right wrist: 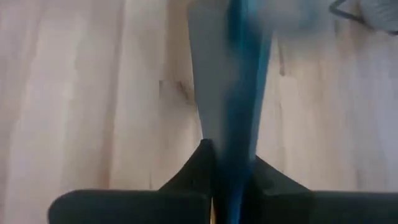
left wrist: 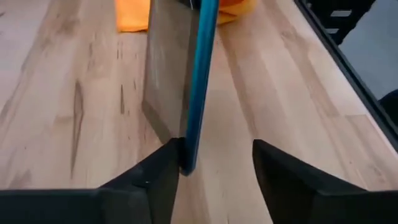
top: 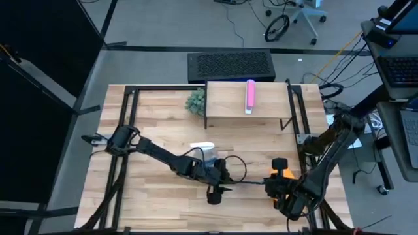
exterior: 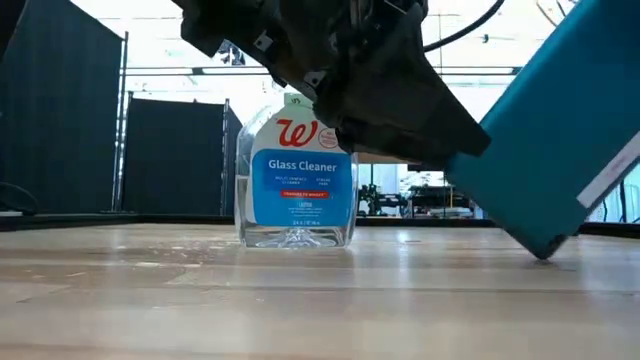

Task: Apply microfiber cloth
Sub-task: Wipe the tablet with the microfiber cloth

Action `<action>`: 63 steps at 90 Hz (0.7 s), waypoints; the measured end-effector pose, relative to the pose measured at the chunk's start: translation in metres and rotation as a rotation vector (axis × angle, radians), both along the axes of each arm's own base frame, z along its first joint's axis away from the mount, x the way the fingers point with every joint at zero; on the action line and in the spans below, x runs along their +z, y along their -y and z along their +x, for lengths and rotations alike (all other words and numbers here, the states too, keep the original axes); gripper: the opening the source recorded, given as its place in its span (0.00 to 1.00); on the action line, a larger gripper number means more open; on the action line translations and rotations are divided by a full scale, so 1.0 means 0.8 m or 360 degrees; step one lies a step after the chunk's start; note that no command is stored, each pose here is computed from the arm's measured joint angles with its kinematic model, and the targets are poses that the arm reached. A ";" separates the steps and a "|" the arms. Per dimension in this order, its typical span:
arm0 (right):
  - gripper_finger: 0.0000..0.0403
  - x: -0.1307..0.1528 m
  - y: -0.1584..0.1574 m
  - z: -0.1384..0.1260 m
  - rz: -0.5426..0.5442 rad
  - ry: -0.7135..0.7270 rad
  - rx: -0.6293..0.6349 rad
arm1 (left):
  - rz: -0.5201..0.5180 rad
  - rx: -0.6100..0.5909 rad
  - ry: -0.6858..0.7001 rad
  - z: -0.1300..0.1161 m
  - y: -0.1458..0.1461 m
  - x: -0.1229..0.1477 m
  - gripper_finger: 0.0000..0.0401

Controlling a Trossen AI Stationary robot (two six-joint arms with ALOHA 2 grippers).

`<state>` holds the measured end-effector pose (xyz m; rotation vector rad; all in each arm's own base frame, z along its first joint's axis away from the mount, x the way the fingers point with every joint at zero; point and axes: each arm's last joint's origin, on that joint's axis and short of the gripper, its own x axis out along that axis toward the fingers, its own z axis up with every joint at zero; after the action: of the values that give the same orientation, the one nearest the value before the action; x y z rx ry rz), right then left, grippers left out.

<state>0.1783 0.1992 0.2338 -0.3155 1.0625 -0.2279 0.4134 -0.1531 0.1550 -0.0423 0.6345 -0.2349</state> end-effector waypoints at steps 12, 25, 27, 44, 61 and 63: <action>0.02 -0.022 0.001 0.008 -0.0173 -0.0124 -0.0011 | -0.0004 0.0060 -0.0010 -0.001 -0.001 -0.001 0.47; 0.02 -0.047 -0.002 0.010 -0.0324 -0.0265 -0.0018 | -0.0047 0.0168 -0.0108 -0.006 -0.003 0.002 0.47; 0.02 -0.049 -0.003 0.010 -0.0326 -0.0265 -0.0020 | -0.0047 0.0194 -0.0137 -0.008 -0.004 0.002 0.47; 0.02 -0.059 -0.009 0.005 -0.0329 -0.0285 -0.0073 | 0.0010 0.0292 -0.0350 -0.024 -0.001 -0.011 0.47; 0.03 -0.070 -0.019 0.001 -0.0347 -0.0256 -0.0076 | 0.0029 0.0402 -0.0352 -0.027 -0.002 -0.005 0.47; 0.03 -0.071 -0.020 0.002 -0.0344 -0.0232 -0.0095 | 0.0029 0.0398 -0.0352 -0.028 -0.001 -0.005 0.47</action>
<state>0.1799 0.2149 0.1770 -0.5009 1.1949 -0.3794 0.3913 -0.1520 0.1507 -0.1307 0.8439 0.0185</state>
